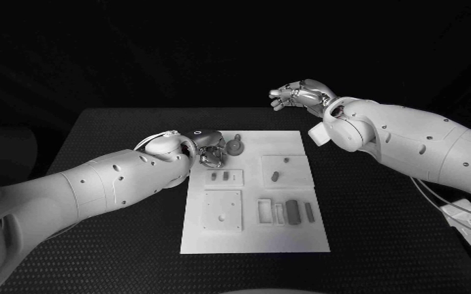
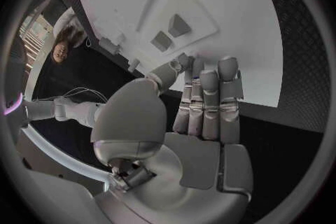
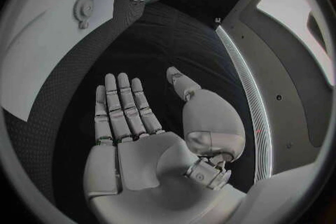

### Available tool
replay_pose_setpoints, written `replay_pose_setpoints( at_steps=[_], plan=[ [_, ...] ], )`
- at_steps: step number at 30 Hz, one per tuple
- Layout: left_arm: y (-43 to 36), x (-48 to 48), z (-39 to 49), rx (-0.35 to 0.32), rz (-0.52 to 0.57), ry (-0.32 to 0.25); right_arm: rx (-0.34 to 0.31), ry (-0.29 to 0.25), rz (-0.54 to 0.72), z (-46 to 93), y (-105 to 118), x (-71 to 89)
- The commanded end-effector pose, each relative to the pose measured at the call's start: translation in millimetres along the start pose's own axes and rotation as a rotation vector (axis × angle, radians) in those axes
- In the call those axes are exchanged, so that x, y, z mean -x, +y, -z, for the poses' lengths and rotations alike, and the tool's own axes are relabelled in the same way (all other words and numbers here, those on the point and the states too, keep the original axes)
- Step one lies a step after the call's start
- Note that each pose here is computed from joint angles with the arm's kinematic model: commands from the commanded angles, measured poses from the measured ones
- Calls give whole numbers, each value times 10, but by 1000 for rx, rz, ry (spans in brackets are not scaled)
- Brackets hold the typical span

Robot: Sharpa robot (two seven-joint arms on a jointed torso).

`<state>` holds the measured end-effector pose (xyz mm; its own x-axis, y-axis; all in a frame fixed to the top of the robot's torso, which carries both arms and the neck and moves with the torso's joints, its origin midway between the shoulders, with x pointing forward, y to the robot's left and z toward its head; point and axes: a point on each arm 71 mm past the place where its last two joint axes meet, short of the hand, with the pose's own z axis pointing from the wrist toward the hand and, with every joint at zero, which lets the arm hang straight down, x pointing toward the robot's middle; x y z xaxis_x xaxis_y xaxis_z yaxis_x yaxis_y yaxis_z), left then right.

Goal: Assemble the parts on the task board

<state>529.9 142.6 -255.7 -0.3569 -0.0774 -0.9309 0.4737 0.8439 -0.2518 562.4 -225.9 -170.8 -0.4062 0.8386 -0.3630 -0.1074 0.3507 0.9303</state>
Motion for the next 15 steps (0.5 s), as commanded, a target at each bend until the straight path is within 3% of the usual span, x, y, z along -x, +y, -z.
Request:
replay_pose_setpoints(
  at_steps=[1,15],
  plan=[
    [30,-96,4,24,-4,60,13,13,2,1,10,-12],
    [59,-65,17,28,40,21,12,12,2,2,7,-8]
  ],
)
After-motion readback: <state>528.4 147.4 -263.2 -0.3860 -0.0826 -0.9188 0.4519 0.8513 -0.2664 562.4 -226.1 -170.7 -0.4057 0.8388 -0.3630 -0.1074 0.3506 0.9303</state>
